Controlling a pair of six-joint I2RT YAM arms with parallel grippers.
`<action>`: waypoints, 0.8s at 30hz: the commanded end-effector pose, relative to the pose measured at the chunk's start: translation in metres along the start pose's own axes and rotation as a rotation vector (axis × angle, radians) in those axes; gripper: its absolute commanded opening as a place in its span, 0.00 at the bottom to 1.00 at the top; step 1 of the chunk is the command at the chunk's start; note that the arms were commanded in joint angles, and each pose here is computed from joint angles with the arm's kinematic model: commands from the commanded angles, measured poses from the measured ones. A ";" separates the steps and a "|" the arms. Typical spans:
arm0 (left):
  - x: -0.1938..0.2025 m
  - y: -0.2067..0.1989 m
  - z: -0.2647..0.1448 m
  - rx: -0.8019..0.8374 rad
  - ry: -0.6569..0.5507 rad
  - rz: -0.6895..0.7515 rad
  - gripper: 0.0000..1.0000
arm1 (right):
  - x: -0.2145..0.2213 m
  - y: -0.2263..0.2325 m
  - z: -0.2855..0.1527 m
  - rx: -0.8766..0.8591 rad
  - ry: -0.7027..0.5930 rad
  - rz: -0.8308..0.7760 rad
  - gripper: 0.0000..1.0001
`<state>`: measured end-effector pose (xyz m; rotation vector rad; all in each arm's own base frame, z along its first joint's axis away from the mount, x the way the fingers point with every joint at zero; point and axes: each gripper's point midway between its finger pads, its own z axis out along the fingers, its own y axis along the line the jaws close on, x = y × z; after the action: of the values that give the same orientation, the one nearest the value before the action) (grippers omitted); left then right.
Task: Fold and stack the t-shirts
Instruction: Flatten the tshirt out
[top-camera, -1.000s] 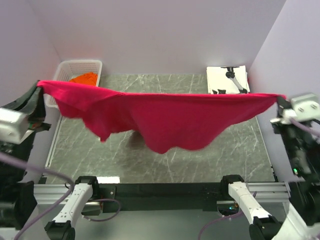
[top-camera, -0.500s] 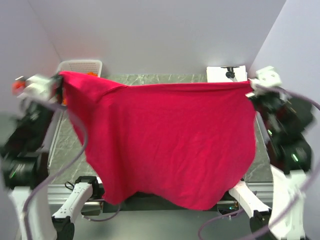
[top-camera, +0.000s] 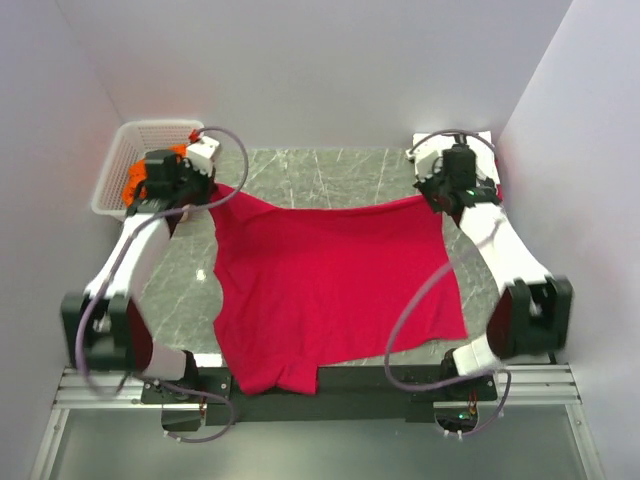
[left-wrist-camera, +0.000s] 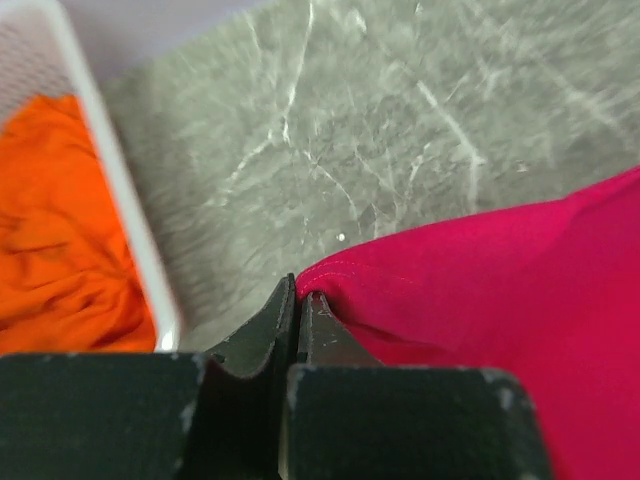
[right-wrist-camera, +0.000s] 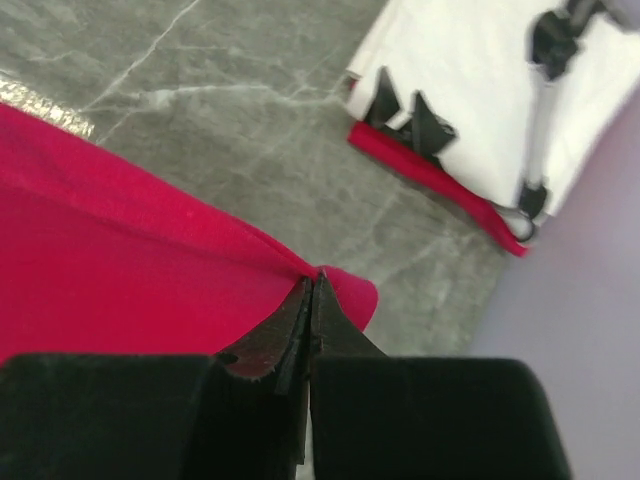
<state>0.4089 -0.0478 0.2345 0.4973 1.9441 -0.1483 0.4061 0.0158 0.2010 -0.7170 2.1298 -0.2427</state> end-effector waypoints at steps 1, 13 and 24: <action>-0.039 0.018 0.041 0.013 -0.118 0.032 0.01 | -0.023 -0.009 0.047 0.022 -0.034 0.017 0.00; -0.004 0.086 0.236 -0.026 0.090 -0.117 0.38 | -0.036 -0.033 0.143 0.073 0.160 0.188 0.58; -0.008 0.044 0.168 0.092 0.058 -0.282 0.48 | 0.000 0.030 0.072 -0.188 0.251 0.243 0.46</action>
<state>0.5891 -0.0436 0.1261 0.2989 2.1527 -0.2884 0.4835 0.0338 0.1408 -0.5328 2.4162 -0.1231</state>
